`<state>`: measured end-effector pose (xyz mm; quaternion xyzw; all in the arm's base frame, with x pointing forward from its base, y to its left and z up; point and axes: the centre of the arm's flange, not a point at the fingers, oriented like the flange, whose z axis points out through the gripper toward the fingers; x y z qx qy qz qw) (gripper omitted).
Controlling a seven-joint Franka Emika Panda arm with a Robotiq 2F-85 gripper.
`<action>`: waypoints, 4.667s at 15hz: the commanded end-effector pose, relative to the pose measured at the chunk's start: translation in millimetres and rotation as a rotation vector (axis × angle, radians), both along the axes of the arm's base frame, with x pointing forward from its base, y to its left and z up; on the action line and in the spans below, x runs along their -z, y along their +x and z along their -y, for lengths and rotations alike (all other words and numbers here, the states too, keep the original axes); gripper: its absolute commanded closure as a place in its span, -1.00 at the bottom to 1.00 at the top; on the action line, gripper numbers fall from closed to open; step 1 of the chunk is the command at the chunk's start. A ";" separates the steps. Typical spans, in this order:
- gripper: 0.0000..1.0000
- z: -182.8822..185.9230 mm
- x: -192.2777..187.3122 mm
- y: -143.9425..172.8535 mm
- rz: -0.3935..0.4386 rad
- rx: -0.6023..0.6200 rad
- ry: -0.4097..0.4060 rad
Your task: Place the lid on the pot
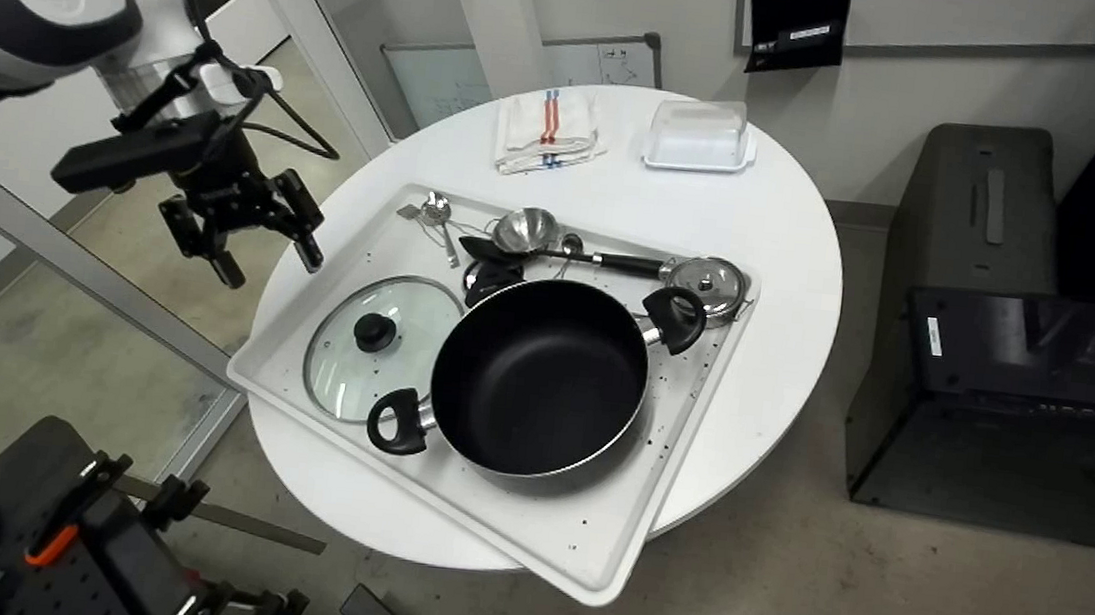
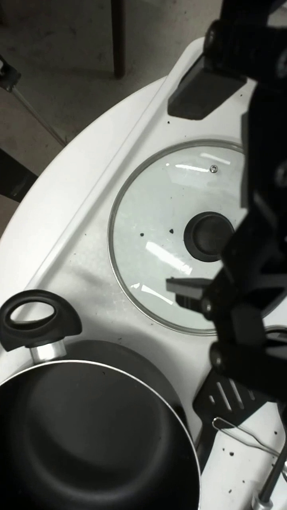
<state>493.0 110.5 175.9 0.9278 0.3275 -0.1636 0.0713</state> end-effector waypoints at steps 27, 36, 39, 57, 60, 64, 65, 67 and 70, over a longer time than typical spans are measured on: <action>-0.47 -32.0 178.8 44.8 0.066 -0.119 -0.021; 0.49 -33.8 160.7 41.6 0.065 -0.115 -0.004; 0.49 -36.3 144.4 35.2 0.072 -0.121 0.007; 0.49 24.3 -29.0 47.6 0.187 0.155 0.107; 0.49 59.1 -43.7 60.4 0.194 0.280 0.110; 0.49 99.4 -47.3 69.0 0.188 0.407 0.098; 0.49 107.8 -47.0 70.4 0.185 0.431 0.093; 0.49 124.9 -44.2 73.4 0.182 0.479 0.082; 0.49 149.2 -39.3 78.2 0.180 0.555 0.061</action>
